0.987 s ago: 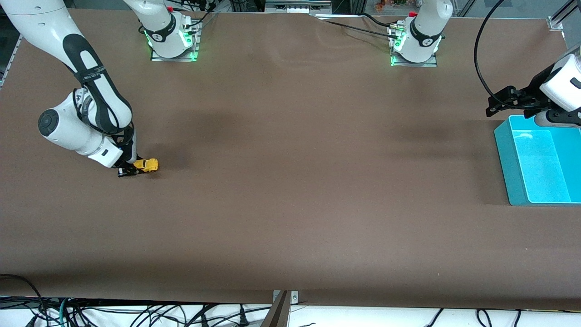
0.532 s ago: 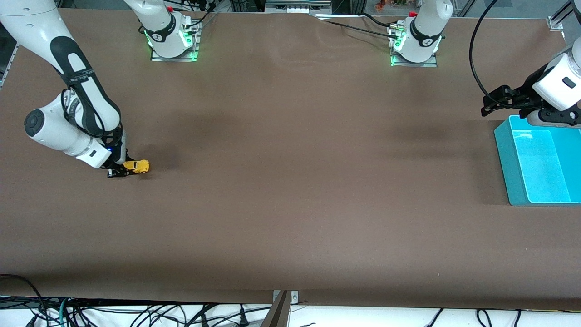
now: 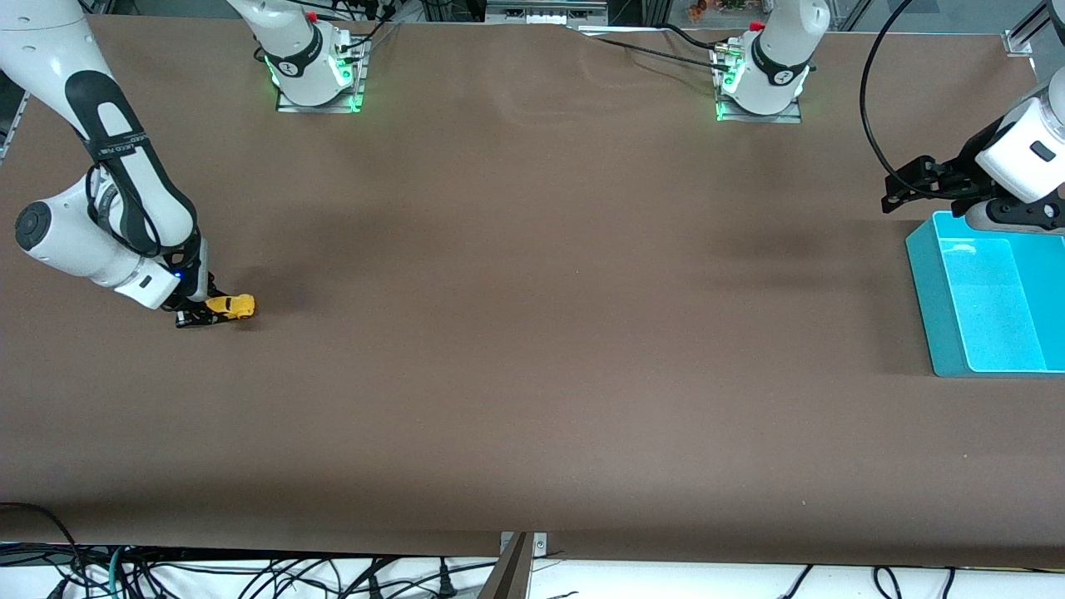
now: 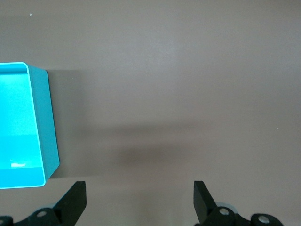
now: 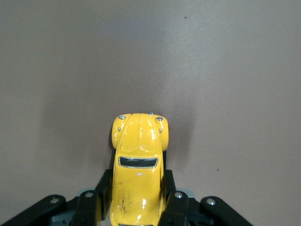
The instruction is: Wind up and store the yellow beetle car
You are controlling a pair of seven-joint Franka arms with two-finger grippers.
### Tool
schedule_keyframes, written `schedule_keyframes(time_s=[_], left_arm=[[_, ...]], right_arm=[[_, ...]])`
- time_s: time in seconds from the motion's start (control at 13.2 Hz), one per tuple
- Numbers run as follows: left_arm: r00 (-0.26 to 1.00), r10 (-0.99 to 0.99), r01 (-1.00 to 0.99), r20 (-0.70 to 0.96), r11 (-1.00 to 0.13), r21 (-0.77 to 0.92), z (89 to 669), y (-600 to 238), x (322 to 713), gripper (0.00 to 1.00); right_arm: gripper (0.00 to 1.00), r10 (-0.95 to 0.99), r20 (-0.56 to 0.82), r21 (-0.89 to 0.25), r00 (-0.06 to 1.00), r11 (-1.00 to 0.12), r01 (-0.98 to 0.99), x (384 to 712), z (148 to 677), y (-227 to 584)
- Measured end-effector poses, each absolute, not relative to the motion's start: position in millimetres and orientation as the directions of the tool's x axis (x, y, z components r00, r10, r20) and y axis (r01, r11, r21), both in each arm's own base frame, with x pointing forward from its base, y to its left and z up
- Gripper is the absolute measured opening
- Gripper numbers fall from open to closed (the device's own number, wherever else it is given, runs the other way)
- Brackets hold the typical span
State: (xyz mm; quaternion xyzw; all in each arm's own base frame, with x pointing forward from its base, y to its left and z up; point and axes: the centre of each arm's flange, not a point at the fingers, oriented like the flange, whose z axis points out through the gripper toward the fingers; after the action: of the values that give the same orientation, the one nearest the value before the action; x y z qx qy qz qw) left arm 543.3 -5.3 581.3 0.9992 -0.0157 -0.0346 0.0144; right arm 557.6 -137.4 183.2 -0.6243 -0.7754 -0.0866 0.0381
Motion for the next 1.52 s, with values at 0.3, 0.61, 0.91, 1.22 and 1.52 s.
schedule_keyframes(time_s=[0.3,0.61,0.91,1.22,1.52], left_arm=[[0.997,-0.032,-0.030,-0.069,-0.999,0.030,581.3,-5.2,543.4,1.00],[0.997,-0.032,-0.030,-0.069,-0.999,0.030,581.3,-5.2,543.4,1.00],[0.997,-0.032,-0.030,-0.069,-0.999,0.030,581.3,-5.2,543.4,1.00],[0.997,-0.032,-0.030,-0.069,-0.999,0.030,581.3,-5.2,543.4,1.00],[0.997,-0.032,-0.030,-0.069,-0.999,0.030,581.3,-5.2,543.4,1.00]], right_arm=[[0.46,0.963,0.164,0.096,-0.215,0.202,0.975,557.3,183.4,-153.2],[0.46,0.962,0.173,0.092,-0.213,0.200,0.976,559.9,183.3,-165.2],[0.46,0.963,0.175,0.092,-0.204,0.191,0.977,560.9,183.3,-174.3],[0.46,0.967,0.176,0.090,-0.183,0.169,0.981,561.4,183.4,-177.5],[0.50,0.973,0.179,0.083,-0.147,0.134,0.988,561.5,181.7,-179.0]])
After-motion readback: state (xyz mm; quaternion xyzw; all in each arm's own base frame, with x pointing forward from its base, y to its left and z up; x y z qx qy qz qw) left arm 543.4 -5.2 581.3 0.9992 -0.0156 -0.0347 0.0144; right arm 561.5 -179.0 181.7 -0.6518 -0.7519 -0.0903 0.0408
